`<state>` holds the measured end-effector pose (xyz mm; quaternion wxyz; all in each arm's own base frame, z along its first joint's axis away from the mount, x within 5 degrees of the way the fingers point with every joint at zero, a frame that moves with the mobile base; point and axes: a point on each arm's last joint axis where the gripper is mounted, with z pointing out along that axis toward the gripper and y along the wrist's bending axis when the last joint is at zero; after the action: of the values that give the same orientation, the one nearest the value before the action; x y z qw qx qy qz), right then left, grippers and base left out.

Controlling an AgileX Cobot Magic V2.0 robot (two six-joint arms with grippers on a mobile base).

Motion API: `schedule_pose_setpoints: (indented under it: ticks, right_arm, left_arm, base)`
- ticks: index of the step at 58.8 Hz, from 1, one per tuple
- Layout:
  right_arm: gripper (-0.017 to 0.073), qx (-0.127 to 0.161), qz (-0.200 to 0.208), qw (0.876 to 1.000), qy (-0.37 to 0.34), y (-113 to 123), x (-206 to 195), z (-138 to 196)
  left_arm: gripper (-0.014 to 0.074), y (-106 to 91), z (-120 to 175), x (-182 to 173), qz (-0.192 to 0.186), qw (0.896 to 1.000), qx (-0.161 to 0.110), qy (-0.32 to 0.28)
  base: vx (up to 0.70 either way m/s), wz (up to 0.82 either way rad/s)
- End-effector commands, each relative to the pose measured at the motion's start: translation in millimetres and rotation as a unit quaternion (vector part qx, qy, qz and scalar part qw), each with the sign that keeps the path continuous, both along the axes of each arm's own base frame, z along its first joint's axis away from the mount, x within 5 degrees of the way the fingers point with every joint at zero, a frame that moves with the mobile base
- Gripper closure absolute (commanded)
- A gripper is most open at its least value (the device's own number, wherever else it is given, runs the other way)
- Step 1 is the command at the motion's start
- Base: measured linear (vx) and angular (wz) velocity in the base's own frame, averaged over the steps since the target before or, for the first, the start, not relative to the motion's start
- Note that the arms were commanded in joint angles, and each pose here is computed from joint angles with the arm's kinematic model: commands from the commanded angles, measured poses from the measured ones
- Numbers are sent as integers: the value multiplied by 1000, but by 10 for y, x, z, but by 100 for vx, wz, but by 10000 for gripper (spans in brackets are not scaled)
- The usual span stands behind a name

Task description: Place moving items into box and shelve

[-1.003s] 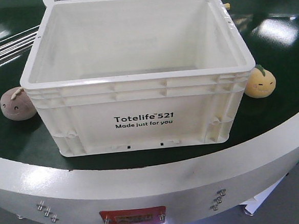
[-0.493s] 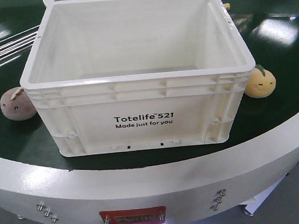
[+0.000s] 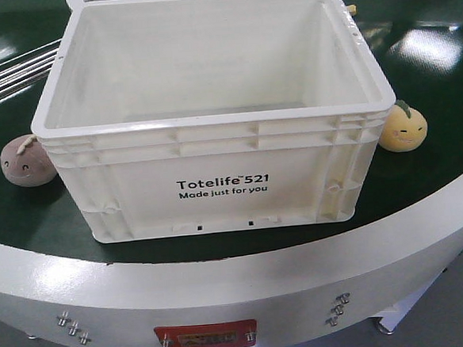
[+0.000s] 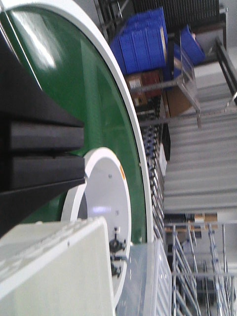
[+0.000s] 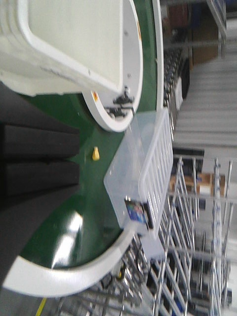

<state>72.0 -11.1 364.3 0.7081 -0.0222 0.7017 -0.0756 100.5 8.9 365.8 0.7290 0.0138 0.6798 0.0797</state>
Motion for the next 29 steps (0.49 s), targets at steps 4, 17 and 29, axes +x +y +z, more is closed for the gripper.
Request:
schedule_pose_setpoints:
  ticks: [4, 17, 29]
  right_arm:
    - [568, -16, -38, 999, -36, -66, -6, 151]
    - [568, -30, -49, 998, -34, -85, -10, 150]
    - [568, -33, -37, 998, -38, -56, 21, 160]
  left_arm:
    - [606, 25, 179, -24, 15, 999, 11, -51]
    - [606, 30, 162, -22, 19, 999, 31, -40]
    - [606, 30, 163, -22, 19, 999, 31, -40]
  base:
    - [0, 0]
    - [0, 0]
    - [0, 0]
